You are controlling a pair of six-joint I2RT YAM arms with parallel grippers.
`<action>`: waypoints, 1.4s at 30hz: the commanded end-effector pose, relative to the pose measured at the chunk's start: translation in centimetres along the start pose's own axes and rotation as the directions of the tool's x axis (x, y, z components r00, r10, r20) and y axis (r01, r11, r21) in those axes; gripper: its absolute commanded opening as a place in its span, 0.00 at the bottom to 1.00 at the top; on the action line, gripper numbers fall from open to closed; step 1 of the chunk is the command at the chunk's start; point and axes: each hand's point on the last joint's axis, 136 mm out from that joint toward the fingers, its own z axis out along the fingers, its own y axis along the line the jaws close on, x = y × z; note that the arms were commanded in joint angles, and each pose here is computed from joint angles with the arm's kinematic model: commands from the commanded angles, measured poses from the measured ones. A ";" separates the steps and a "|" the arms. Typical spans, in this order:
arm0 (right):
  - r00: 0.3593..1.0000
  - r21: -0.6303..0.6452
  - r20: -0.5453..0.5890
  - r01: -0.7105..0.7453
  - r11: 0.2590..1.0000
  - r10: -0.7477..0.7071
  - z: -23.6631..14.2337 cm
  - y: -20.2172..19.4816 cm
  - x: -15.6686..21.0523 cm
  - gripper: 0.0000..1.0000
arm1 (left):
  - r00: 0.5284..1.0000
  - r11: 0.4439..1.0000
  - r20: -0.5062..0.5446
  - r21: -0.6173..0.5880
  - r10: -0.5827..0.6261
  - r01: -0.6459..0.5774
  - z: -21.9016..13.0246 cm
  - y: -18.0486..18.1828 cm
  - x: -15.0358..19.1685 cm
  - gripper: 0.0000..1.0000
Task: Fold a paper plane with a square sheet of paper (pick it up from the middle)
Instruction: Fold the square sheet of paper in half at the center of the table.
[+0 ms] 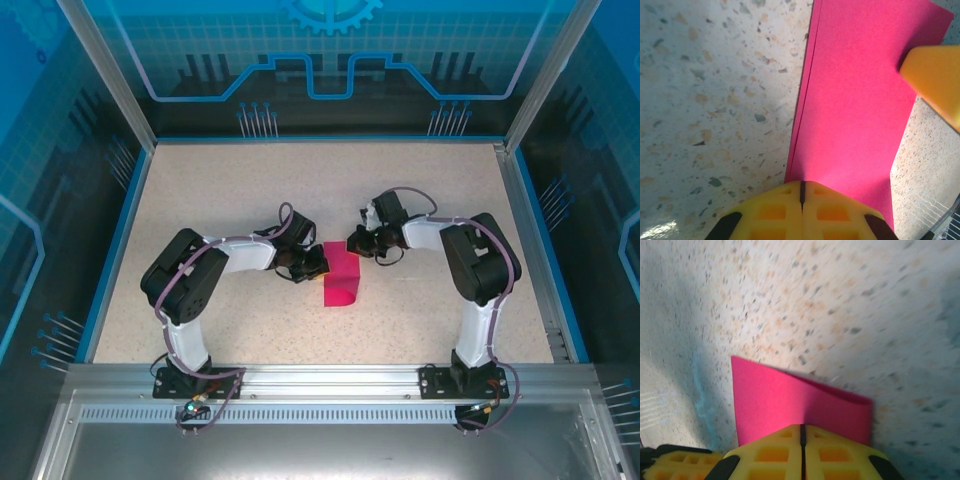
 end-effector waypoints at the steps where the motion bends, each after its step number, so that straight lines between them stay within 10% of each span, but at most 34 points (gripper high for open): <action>1: 0.993 0.079 0.078 -0.090 0.993 0.084 -0.5 -3.4 -2.4 0.08 | 0.995 0.972 -0.076 -0.230 -0.071 0.052 1.0 6.3 2.8 0.00; 15: 0.965 0.160 0.259 -0.013 0.987 -0.029 -7.1 0.0 -5.0 0.08 | 0.995 0.973 -0.068 -0.226 -0.068 0.051 0.9 6.2 2.7 0.00; 26: 0.999 -0.086 -0.046 -0.017 0.996 0.013 -4.6 3.4 6.6 0.08 | 0.996 0.971 -0.051 -0.230 -0.072 0.058 1.1 6.2 2.5 0.00; 42: 0.976 -0.086 -0.203 -0.093 0.992 0.074 -2.5 1.3 11.2 0.08 | 0.996 0.970 -0.053 -0.237 -0.070 0.056 1.2 6.3 2.8 0.00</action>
